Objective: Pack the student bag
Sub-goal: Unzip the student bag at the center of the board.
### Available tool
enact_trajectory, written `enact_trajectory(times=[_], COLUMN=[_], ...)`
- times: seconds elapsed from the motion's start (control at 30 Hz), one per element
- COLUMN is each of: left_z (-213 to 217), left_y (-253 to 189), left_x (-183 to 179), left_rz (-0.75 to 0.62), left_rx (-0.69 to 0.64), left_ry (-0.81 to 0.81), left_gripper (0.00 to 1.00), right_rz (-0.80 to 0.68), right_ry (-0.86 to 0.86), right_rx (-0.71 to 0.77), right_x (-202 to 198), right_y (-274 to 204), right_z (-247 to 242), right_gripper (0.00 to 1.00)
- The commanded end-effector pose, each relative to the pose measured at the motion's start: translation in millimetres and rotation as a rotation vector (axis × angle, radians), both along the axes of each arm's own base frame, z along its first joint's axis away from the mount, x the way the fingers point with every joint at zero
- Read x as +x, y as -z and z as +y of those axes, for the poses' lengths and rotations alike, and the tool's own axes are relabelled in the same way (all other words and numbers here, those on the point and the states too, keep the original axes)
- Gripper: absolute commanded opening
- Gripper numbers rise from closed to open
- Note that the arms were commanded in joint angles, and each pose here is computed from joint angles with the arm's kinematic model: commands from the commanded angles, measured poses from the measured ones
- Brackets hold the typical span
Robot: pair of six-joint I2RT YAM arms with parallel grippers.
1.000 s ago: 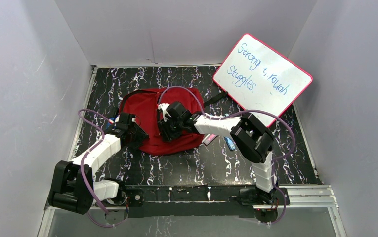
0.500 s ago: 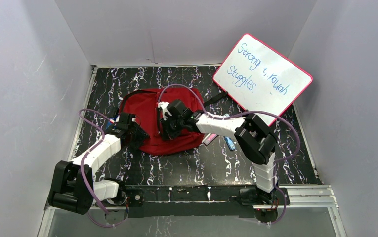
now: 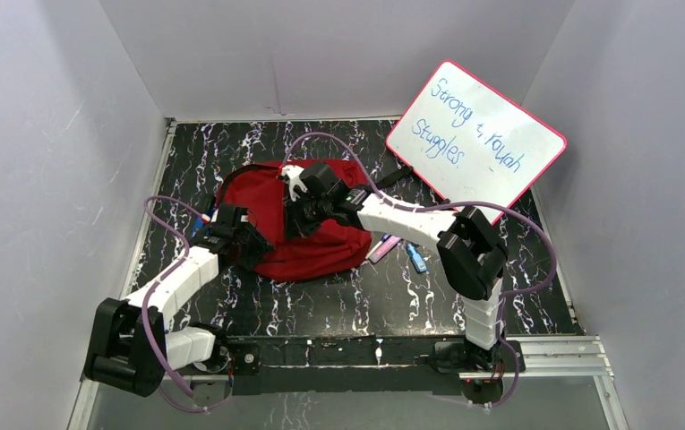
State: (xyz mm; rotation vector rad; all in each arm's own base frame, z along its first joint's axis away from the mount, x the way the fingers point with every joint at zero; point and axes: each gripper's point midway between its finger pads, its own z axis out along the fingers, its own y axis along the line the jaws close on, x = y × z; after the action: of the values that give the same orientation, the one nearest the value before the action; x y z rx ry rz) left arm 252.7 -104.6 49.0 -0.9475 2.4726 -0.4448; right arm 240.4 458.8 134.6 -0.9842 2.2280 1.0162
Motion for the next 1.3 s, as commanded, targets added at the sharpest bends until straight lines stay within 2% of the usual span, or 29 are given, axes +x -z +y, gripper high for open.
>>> enact_trajectory(times=[0.0, 0.33, 0.63, 0.9, 1.27], left_z=[-10.2, -23.7, -21.2, -6.0, 0.6], left_y=[-14.5, -22.7, 23.4, 61.5, 75.3], left_x=[0.5, 3.2, -13.6, -46.4, -57.0], left_rz=[-0.041, -0.081, 0.013, 0.116, 0.162], left_rx=[-0.026, -0.064, -0.017, 0.028, 0.064], left_ry=[0.023, 0.031, 0.043, 0.011, 0.017], left_gripper=[0.39, 0.39, 0.38, 0.37, 0.37], right_rz=[-0.007, 0.070, 0.082, 0.121, 0.094], right_ry=[0.046, 0.055, 0.073, 0.138, 0.229], right_rx=[0.104, 0.118, 0.122, 0.190, 0.218], right_x=[24.7, 30.3, 37.6, 60.5, 117.8], right_y=[-37.0, -26.7, -25.3, -36.0, -33.8], right_z=[11.1, 15.8, 15.8, 16.5, 16.2], right_gripper=[0.00, 0.00, 0.00, 0.00, 0.00])
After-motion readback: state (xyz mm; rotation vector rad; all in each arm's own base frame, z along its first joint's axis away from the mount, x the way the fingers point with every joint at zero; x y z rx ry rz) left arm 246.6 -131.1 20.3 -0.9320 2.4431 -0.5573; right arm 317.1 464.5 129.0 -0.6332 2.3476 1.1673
